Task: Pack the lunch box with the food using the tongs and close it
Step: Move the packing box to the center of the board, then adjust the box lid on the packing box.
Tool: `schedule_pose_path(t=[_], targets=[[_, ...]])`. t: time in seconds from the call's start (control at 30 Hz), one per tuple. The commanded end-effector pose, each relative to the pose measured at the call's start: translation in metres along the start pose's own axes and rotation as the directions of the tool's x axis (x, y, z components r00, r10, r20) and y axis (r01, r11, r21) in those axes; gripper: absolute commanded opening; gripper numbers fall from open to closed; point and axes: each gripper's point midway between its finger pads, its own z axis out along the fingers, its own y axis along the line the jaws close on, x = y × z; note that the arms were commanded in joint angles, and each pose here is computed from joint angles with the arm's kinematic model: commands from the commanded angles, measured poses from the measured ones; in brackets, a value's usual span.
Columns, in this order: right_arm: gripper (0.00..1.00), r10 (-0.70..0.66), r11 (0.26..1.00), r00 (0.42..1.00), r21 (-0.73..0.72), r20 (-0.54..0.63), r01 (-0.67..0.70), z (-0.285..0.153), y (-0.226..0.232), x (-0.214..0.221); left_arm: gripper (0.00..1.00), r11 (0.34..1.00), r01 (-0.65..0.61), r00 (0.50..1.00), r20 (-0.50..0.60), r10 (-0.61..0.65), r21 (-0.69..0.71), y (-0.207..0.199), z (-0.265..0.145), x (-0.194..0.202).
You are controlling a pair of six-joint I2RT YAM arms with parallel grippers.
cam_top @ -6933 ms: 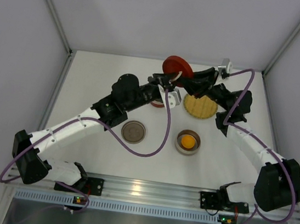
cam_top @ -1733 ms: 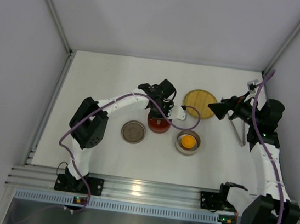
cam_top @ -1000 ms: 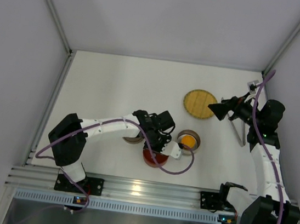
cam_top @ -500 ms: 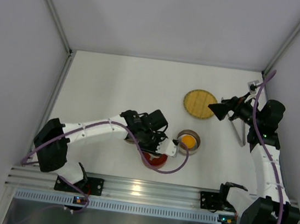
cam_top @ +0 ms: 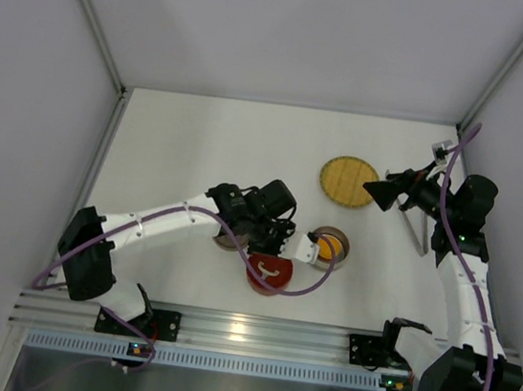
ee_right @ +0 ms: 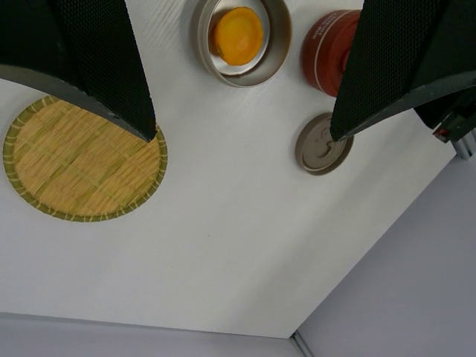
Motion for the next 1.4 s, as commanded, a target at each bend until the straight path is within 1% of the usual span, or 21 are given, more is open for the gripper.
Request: schedule_pose_path(t=[0.0, 0.03, 0.1, 0.17, 0.2, 0.23, 0.27, 0.3, 0.37, 0.47, 0.5, 0.57, 0.7, 0.83, 0.9, 0.97, 1.03, 1.07, 1.17, 1.27, 1.37], targets=[[0.99, -0.031, 0.999, 0.999, 0.018, 0.014, 0.031, -0.007, -0.002, -0.004, 0.09, 0.988, -0.065, 0.995, 0.087, 0.053, 0.140, -0.031, -0.035, -0.020], [0.99, -0.028, 0.999, 1.000, 0.017, 0.013, 0.028, -0.006, -0.002, -0.003, 0.08, 0.972, -0.050, 0.996, 0.077, 0.033, 0.228, -0.051, -0.041, -0.015], [0.99, -0.031, 0.999, 0.999, 0.018, 0.015, 0.030, -0.007, -0.002, -0.005, 0.05, 0.951, -0.035, 0.998, 0.056, 0.019, 0.308, -0.067, -0.045, -0.011], [0.99, -0.029, 0.999, 0.999, 0.017, 0.016, 0.029, -0.006, -0.001, -0.005, 0.04, 0.924, 0.017, 1.000, 0.005, -0.020, 0.381, -0.086, -0.044, 0.005], [0.99, -0.027, 0.999, 0.999, 0.019, 0.017, 0.027, -0.006, -0.002, -0.006, 0.04, 0.922, 0.038, 0.999, -0.013, -0.036, 0.385, -0.090, -0.041, 0.010], [0.99, -0.027, 0.999, 0.999, 0.017, 0.017, 0.027, -0.006, -0.001, -0.006, 0.04, 0.926, 0.055, 0.998, -0.027, -0.048, 0.375, -0.091, -0.037, 0.016], [0.99, -0.026, 0.999, 1.000, 0.019, 0.016, 0.026, -0.006, -0.003, -0.005, 0.04, 0.952, 0.041, 0.999, -0.006, -0.041, 0.302, -0.079, -0.032, 0.015], [0.99, -0.023, 1.000, 1.000, 0.018, 0.015, 0.023, -0.006, -0.003, -0.005, 0.04, 0.955, 0.089, 0.996, -0.036, -0.082, 0.282, -0.082, -0.024, 0.025], [0.99, -0.018, 1.000, 1.000, 0.017, 0.011, 0.018, -0.005, -0.003, -0.004, 0.06, 0.973, 0.110, 0.994, -0.049, -0.102, 0.204, -0.070, -0.017, 0.030], [0.99, -0.013, 1.000, 1.000, 0.018, 0.008, 0.013, -0.004, -0.004, -0.003, 0.10, 0.985, 0.125, 0.992, -0.013, -0.124, 0.120, -0.053, -0.005, 0.026], [0.99, -0.012, 1.000, 1.000, 0.019, 0.008, 0.012, -0.004, -0.005, -0.003, 0.12, 0.988, 0.130, 0.991, 0.019, -0.132, 0.090, -0.045, -0.001, 0.019], [0.99, -0.012, 1.000, 1.000, 0.018, 0.006, 0.012, -0.004, -0.005, -0.004, 0.16, 0.987, 0.141, 0.989, 0.032, -0.144, 0.075, -0.041, 0.004, 0.016], [0.99, -0.021, 0.999, 1.000, 0.025, 0.003, 0.021, -0.005, -0.005, -0.002, 0.28, 0.988, 0.141, 0.988, 0.052, -0.144, 0.055, -0.032, 0.012, 0.012], [0.99, -0.024, 0.999, 1.000, 0.029, -0.001, 0.024, -0.005, -0.007, 0.000, 0.35, 0.989, 0.136, 0.988, 0.064, -0.140, 0.063, -0.030, 0.017, 0.009], [0.99, -0.026, 0.999, 1.000, 0.031, -0.002, 0.026, -0.005, -0.007, 0.000, 0.36, 0.989, 0.132, 0.989, 0.067, -0.136, 0.061, -0.029, 0.018, 0.008], [0.99, -0.026, 0.999, 1.000, 0.029, -0.002, 0.026, -0.005, -0.007, 0.000, 0.35, 0.989, 0.127, 0.989, 0.068, -0.133, 0.075, -0.031, 0.017, 0.007], [0.99, -0.025, 0.999, 1.000, 0.028, -0.004, 0.025, -0.005, -0.007, 0.001, 0.29, 0.990, 0.111, 0.989, 0.086, -0.118, 0.082, -0.034, 0.010, 0.004], [0.99, -0.029, 0.999, 1.000, 0.031, -0.003, 0.029, -0.005, -0.008, 0.000, 0.18, 0.990, 0.098, 0.989, 0.098, -0.108, 0.104, -0.039, 0.007, 0.002], [0.99, -0.030, 0.999, 1.000, 0.030, -0.004, 0.030, -0.005, -0.008, 0.001, 0.06, 0.987, 0.062, 0.987, 0.138, -0.082, 0.146, -0.054, -0.004, -0.001], [0.99, -0.024, 0.999, 1.000, 0.028, -0.004, 0.024, -0.005, -0.007, 0.000, 0.02, 0.980, 0.052, 0.989, 0.125, -0.077, 0.194, -0.068, -0.011, 0.004], [0.99, -0.021, 0.999, 1.000, 0.029, -0.007, 0.021, -0.005, -0.008, 0.001, 0.02, 0.968, 0.059, 0.989, 0.117, -0.089, 0.243, -0.083, -0.013, 0.010]])
